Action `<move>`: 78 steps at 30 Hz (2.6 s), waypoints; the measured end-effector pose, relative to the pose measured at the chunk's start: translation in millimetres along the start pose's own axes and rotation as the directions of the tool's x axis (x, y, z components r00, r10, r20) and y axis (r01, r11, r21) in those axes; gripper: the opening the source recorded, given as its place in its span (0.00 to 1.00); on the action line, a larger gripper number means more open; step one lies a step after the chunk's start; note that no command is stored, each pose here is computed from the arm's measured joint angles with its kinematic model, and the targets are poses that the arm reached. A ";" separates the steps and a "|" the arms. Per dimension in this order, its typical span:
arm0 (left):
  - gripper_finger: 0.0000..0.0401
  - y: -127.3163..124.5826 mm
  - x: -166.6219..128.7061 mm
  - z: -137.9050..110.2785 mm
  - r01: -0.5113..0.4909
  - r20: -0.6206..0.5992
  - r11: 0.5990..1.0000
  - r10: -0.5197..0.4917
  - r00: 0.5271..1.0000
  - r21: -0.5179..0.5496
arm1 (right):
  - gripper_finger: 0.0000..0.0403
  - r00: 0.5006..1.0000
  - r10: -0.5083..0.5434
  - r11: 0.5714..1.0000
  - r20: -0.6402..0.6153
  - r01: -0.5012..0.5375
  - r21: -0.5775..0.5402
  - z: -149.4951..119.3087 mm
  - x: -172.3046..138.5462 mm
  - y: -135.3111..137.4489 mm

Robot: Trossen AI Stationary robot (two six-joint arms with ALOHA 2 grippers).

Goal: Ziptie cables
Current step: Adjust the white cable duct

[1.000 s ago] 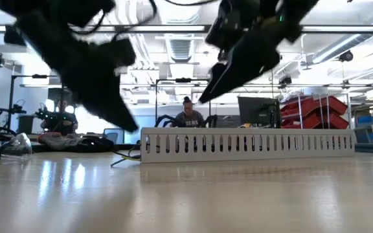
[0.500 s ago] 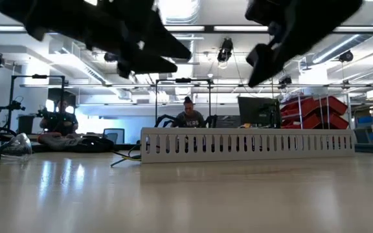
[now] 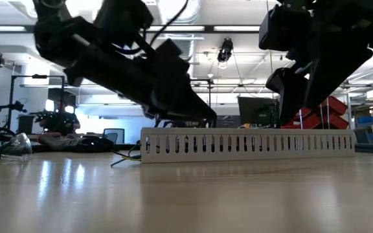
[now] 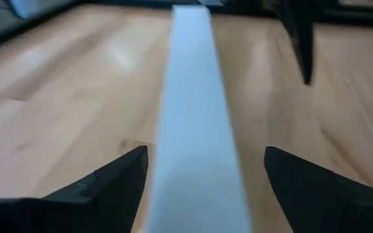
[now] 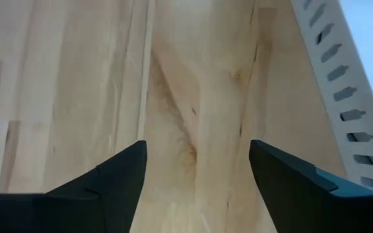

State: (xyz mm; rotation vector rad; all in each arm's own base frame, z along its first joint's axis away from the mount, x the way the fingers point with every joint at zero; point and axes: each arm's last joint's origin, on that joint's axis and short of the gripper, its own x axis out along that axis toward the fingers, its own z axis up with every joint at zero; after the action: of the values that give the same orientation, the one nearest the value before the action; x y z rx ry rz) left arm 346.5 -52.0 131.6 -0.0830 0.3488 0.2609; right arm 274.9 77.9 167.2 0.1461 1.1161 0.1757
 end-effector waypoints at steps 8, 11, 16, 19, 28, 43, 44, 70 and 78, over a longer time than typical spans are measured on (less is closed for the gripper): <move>0.75 -2.9 33.7 -1.2 -0.103 -0.146 0.993 0.111 0.983 0.063 | 0.59 1.000 0.000 1.000 0.001 0.000 -0.007 0.1 0.0 -0.1; 0.73 -6.7 47.2 -3.3 -0.111 -0.189 0.990 0.126 0.974 0.085 | 0.57 1.000 0.000 1.000 0.000 0.000 -0.008 0.0 0.0 -0.1; 0.69 -13.8 56.8 10.4 -0.099 -0.219 0.987 0.125 0.968 0.123 | 0.54 1.000 0.010 0.999 -0.007 -0.010 -0.044 -0.5 0.0 0.3; 0.69 -17.3 57.8 21.7 -0.082 -0.226 0.986 0.114 0.967 0.146 | 0.53 1.000 0.009 0.999 -0.013 -0.010 -0.054 -1.0 -0.1 0.5; 0.74 -23.9 61.9 41.7 -0.051 -0.261 0.984 0.096 0.961 0.172 | 0.54 0.997 -0.004 0.997 -0.083 -0.002 -0.071 -8.9 -1.2 2.9; 0.80 -9.9 77.4 18.8 -0.072 -0.281 0.997 0.080 0.956 0.039 | 0.51 0.998 0.003 0.978 -0.060 -0.016 -0.210 -7.1 -1.0 4.8; 0.80 -8.7 81.0 15.8 -0.060 -0.281 0.998 0.068 0.957 0.037 | 0.51 0.998 0.003 0.974 -0.058 -0.016 -0.228 -6.7 -1.1 4.7; 0.57 -82.8 41.5 27.3 -0.410 0.115 0.285 0.685 0.720 0.867 | 0.38 0.902 -0.420 0.872 0.103 0.433 -0.231 1.6 -120.6 35.1; 0.54 -102.8 20.6 6.8 -0.320 0.164 0.106 0.685 0.710 0.941 | 0.34 0.900 -0.429 0.872 0.079 0.436 -0.223 -4.3 -114.7 32.7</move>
State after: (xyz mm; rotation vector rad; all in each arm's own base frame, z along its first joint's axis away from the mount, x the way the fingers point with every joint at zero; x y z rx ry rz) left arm 394.9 -145.2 134.5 1.2838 0.8360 0.7371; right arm 219.8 85.6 272.8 -0.3152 1.0648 -0.0976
